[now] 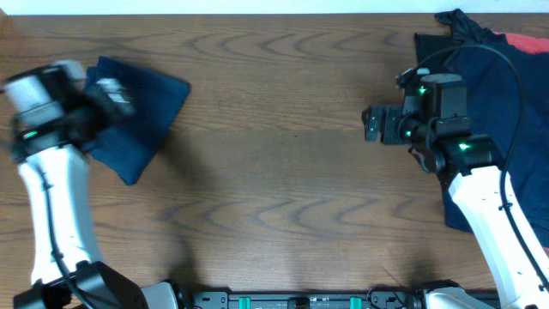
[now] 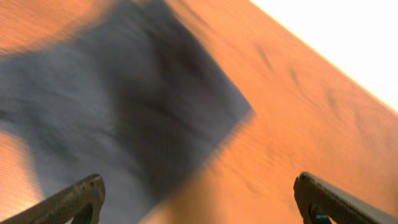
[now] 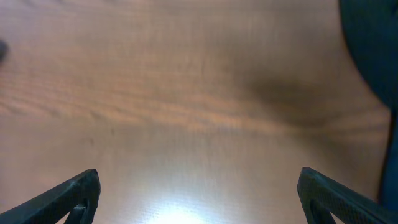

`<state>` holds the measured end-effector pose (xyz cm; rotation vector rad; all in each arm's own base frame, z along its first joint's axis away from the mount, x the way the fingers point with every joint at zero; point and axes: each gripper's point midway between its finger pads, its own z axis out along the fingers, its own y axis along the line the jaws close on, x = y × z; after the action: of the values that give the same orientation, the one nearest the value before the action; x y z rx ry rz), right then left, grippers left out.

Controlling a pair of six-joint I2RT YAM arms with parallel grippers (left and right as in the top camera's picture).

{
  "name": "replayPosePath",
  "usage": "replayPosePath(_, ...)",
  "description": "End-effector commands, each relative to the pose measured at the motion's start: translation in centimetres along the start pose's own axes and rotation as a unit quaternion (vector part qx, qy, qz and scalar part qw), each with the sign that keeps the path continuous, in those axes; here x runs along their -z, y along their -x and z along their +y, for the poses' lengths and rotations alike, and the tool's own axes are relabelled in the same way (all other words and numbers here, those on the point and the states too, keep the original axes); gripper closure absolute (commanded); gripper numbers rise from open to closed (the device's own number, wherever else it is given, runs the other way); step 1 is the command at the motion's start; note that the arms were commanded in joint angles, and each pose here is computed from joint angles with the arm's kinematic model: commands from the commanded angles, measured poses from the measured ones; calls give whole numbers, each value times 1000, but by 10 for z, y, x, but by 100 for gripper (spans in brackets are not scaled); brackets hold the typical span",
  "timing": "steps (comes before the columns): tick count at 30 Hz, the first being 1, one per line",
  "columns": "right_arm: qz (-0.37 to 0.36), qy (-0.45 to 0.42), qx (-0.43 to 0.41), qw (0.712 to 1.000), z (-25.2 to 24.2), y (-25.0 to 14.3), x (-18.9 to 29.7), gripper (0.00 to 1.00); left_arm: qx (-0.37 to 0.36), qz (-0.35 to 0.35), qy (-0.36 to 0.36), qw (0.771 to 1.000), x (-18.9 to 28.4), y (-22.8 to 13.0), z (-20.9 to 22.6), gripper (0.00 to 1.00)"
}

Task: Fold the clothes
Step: 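Open the left gripper, release the shorts, and pull both arms back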

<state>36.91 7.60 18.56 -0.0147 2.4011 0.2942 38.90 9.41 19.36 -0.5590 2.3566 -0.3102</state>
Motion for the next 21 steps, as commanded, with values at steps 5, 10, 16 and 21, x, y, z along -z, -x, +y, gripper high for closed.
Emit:
replayPosePath(5, -18, -23, -71, 997, -54, 13, 5, 1, -244, 102, 46, 963, -13, -81, -77, 2)
replayPosePath(10, 27, -44, -104, 993, -79, -14, 24, 1, -282, 117, 74, 949, 15, -106, -90, 2)
replayPosePath(16, 30, -71, -108, 991, -78, -30, 64, 1, -238, 65, 66, 967, 81, -101, -84, 1)
replayPosePath(21, -35, -75, -69, 994, -67, -32, 107, 1, -240, -32, 8, 970, 141, -102, -90, 2)
